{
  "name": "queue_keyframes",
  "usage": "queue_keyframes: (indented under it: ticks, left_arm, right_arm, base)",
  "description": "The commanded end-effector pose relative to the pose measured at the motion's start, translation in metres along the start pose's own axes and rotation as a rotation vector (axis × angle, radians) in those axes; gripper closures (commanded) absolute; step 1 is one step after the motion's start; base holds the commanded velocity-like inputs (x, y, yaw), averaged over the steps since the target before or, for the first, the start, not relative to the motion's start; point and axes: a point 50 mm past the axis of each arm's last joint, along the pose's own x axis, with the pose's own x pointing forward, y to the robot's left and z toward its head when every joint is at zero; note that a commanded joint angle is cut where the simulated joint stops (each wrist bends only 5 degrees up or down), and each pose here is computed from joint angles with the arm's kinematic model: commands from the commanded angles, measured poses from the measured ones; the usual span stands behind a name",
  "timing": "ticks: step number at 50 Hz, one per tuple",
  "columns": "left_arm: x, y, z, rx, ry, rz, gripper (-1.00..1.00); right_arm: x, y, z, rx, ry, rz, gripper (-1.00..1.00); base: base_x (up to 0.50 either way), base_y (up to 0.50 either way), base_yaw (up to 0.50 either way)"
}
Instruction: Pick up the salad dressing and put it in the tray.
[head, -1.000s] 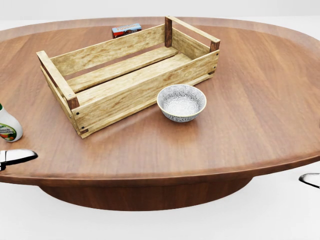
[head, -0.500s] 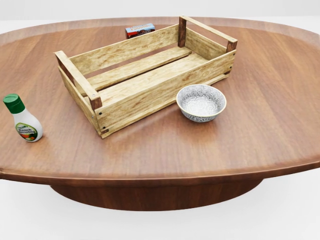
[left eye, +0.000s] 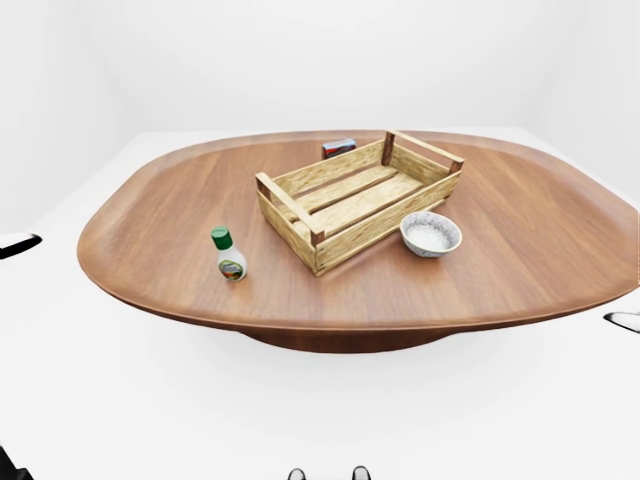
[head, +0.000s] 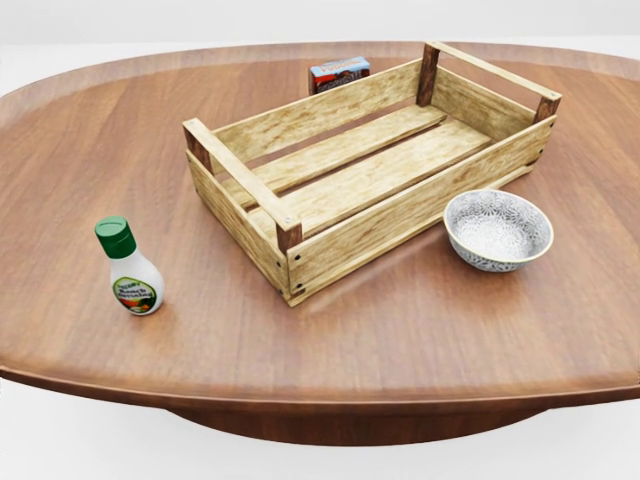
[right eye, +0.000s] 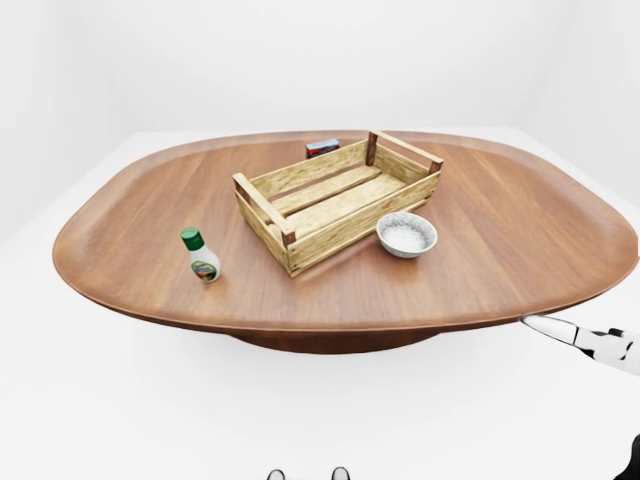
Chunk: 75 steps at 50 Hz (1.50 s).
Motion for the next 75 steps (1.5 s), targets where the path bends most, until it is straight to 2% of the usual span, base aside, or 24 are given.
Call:
queue_keyframes:
  ticks: [1, 21, 32, 34, 40, 51, 61, 75]
  left_arm:
    - [0.000, 0.001, -0.004, 0.007, 0.016, -0.007, -1.00]
    - [-0.002, 0.001, -0.009, 0.017, 0.040, -0.010, -1.00]
    - [-0.002, 0.000, -0.012, 0.018, 0.050, -0.013, -1.00]
    - [-0.002, 0.000, -0.013, 0.020, 0.054, -0.011, -1.00]
    - [-0.003, 0.001, -0.014, 0.021, 0.060, -0.012, -1.00]
    - [-0.004, 0.001, -0.018, 0.025, 0.076, -0.016, -1.00]
    - [-0.004, 0.000, -0.024, 0.024, 0.098, -0.021, -1.00]
    - [-0.004, -0.001, -0.021, 0.024, 0.086, -0.022, -1.00]
  right_arm:
    - [-0.001, 0.006, -0.003, -0.015, 0.019, 0.037, -1.00]
    - [-0.004, 0.015, -0.015, -0.051, 0.084, 0.081, -1.00]
    - [-0.005, 0.014, -0.015, -0.001, 0.077, 0.084, -1.00]
    - [-0.005, 0.013, -0.012, 0.061, 0.050, 0.083, -1.00]
    - [-0.007, 0.007, -0.010, 0.138, 0.034, 0.077, -1.00]
    - [-0.010, 0.007, -0.020, 0.200, 0.070, 0.076, -1.00]
    - [-0.011, 0.008, -0.018, 0.234, 0.061, 0.082, -1.00]
    - [-0.012, 0.013, -0.021, 0.217, 0.084, 0.100, -1.00]
  base:
    - [0.40, 0.36, 0.00]
    - [0.40, 0.36, 0.00]
    - [0.42, 0.32, 0.00]
    - [0.50, 0.08, 0.00]
    - [0.50, 0.01, 0.00]
    - [0.50, 0.00, 0.00]
    - [0.50, -0.10, 0.00]
    - [0.48, -0.19, 0.00]
